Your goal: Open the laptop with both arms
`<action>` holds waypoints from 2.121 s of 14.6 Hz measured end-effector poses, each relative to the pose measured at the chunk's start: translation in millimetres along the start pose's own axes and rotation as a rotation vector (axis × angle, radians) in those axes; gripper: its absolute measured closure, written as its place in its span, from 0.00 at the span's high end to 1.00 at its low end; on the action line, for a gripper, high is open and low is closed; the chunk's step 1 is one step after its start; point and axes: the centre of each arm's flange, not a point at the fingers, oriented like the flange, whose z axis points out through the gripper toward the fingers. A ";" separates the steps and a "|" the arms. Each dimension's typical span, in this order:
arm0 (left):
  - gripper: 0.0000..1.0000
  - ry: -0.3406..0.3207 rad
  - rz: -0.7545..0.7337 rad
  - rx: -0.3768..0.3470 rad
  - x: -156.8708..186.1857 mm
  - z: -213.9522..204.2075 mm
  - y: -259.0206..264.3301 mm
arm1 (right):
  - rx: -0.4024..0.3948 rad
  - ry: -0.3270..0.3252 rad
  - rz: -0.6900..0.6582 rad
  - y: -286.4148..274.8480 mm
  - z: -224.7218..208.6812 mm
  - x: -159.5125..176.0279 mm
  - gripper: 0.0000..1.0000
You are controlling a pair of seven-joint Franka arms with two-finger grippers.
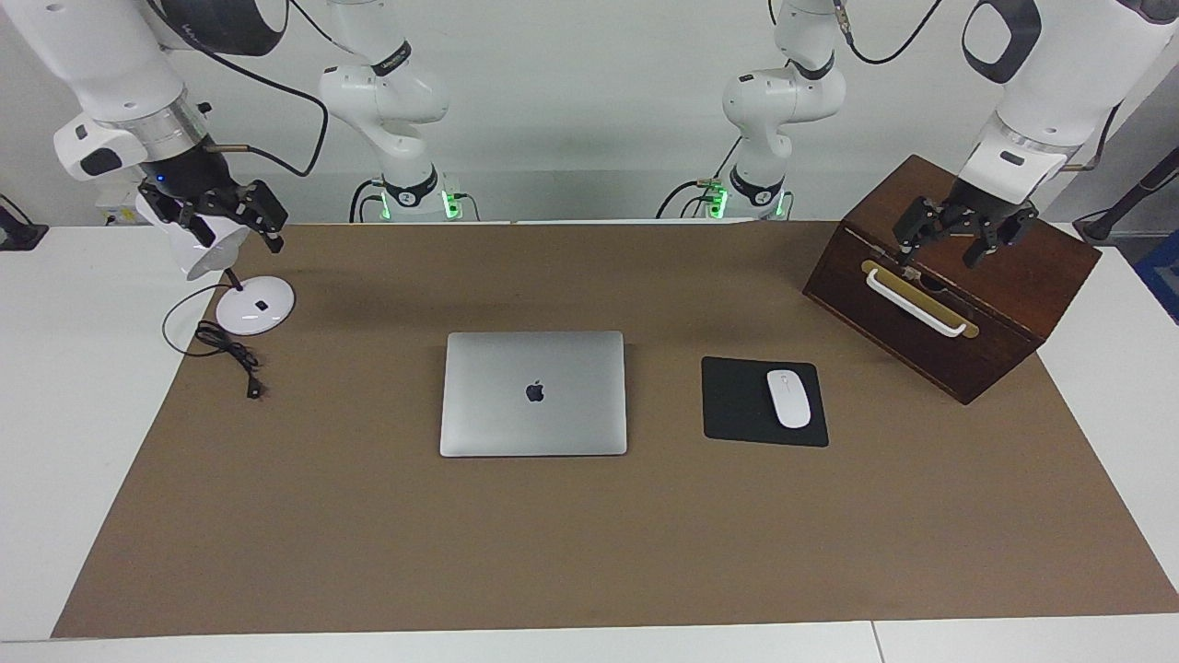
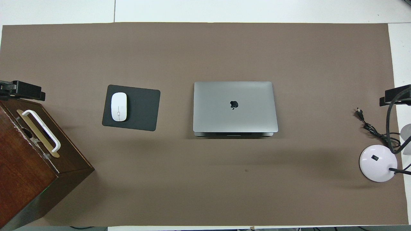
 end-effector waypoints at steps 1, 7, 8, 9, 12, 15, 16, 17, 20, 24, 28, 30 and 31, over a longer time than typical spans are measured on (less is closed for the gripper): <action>1.00 0.001 0.000 0.000 -0.3 -0.4 0.0 | 0.000 0.000 0.000 0.0 0.0 0.0 1.00; 0.32 0.001 -0.003 0.000 -1.0 -0.8 -1.1 | 0.000 -0.004 0.000 0.0 1.9 -0.1 1.00; 0.19 0.002 -0.005 0.000 -1.2 -1.1 -1.6 | 0.000 -0.002 0.000 0.0 1.9 0.1 1.00; 0.08 0.002 -0.007 0.001 -1.3 -1.2 -1.7 | 0.000 0.010 0.000 0.0 1.4 1.4 1.00; 0.01 0.006 -0.016 -0.011 -0.8 -1.5 -0.2 | 0.022 0.093 0.003 -1.3 9.6 7.1 1.00; 0.01 0.034 -0.031 -0.022 1.9 5.7 4.6 | 0.139 0.203 0.036 -9.0 39.5 0.0 1.00; 0.01 0.047 -0.031 -0.024 1.9 14.2 9.1 | 0.177 0.227 0.055 -13.5 48.7 -6.4 1.00; 0.01 0.063 -0.027 -0.027 0.4 25.1 17.5 | 0.211 0.249 0.083 -21.4 56.3 -13.5 1.00; 0.01 0.126 -0.018 -0.075 -14.3 61.7 55.2 | 0.301 0.296 0.197 -75.8 70.0 -36.0 1.00; 0.01 0.203 0.001 -0.109 -48.0 97.3 107.3 | 0.469 0.394 0.303 -159.9 100.5 -64.5 1.00; 0.01 0.283 0.030 -0.127 -81.9 120.4 152.4 | 0.578 0.466 0.355 -218.0 133.3 -95.2 1.00; 0.01 0.308 0.032 -0.140 -97.0 130.8 169.5 | 0.644 0.498 0.380 -247.4 146.5 -107.8 1.00; 0.01 0.318 0.032 -0.148 -104.1 134.5 178.6 | 0.673 0.513 0.392 -263.2 157.1 -114.6 1.00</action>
